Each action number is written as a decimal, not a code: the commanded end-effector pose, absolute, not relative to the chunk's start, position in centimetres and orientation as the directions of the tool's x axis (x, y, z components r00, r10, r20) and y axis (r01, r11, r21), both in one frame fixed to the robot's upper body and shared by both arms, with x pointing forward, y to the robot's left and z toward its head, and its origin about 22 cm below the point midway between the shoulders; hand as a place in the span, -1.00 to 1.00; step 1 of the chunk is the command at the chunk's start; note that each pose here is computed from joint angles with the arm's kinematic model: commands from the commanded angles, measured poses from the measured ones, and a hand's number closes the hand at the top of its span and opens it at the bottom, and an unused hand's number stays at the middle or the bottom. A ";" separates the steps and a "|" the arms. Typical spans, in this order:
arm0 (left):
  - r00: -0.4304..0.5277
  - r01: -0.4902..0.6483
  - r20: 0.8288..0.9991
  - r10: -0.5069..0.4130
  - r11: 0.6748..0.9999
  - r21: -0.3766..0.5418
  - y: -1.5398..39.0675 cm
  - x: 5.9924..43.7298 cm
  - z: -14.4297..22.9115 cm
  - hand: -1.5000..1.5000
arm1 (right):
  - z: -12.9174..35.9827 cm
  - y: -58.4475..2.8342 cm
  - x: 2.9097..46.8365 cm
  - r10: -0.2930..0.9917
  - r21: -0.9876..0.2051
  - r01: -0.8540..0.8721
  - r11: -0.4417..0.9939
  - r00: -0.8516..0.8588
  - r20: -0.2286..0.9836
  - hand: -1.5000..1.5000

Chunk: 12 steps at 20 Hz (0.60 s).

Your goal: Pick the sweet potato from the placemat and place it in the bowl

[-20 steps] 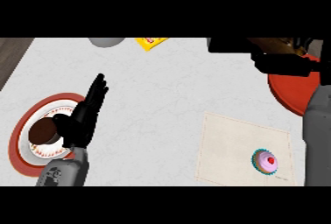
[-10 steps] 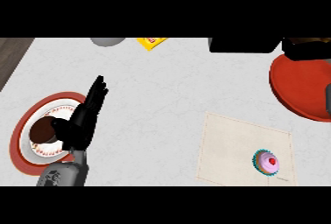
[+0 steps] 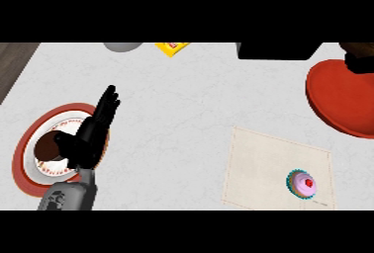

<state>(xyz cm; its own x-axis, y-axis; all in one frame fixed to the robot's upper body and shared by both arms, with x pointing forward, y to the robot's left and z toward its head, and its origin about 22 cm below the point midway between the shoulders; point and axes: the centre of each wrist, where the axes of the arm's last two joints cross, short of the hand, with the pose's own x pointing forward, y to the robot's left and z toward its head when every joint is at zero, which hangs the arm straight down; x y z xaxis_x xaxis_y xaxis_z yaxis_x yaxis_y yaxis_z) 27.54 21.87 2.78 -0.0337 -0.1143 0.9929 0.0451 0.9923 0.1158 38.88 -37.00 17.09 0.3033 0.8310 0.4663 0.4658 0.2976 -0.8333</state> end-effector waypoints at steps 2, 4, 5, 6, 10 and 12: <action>-0.032 0.046 0.991 -0.132 0.990 0.133 21.0 27.2 2.9 0.00 | 12.6 -41.7 38.2 0.822 -0.849 0.454 0.270 0.351 0.450 1.00; -0.042 0.051 0.992 -0.117 0.992 0.119 19.6 28.2 2.1 0.00 | 10.9 -42.6 38.2 0.812 -0.855 0.441 0.274 0.371 0.451 1.00; -0.040 0.048 0.993 -0.110 0.993 0.112 21.2 27.7 3.4 0.00 | 9.4 -42.6 38.0 0.812 -0.862 0.430 0.266 0.382 0.441 1.00; -0.033 0.059 0.993 -0.109 0.992 0.111 19.8 27.8 4.0 0.00 | 10.1 -43.4 38.1 0.800 -0.866 0.419 0.274 0.401 0.447 1.00; -0.043 0.044 0.993 -0.113 0.992 0.115 21.3 28.6 3.3 0.00 | 11.0 -44.8 38.1 0.707 -0.810 0.359 0.464 0.401 0.582 1.00; -0.039 0.060 0.994 -0.106 0.992 0.109 21.2 27.8 3.7 0.00 | 7.8 -44.4 37.4 0.705 -0.803 0.295 0.518 0.385 0.596 -1.00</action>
<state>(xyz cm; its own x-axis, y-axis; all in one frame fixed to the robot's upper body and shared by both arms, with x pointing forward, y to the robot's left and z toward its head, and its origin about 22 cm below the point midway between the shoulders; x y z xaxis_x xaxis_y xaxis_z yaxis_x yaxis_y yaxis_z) 27.70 20.81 3.27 -0.0400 -0.1093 0.9932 0.0548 0.9923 0.1115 38.02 -43.88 9.96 0.3875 0.7463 0.5412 0.3574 0.4195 -0.8344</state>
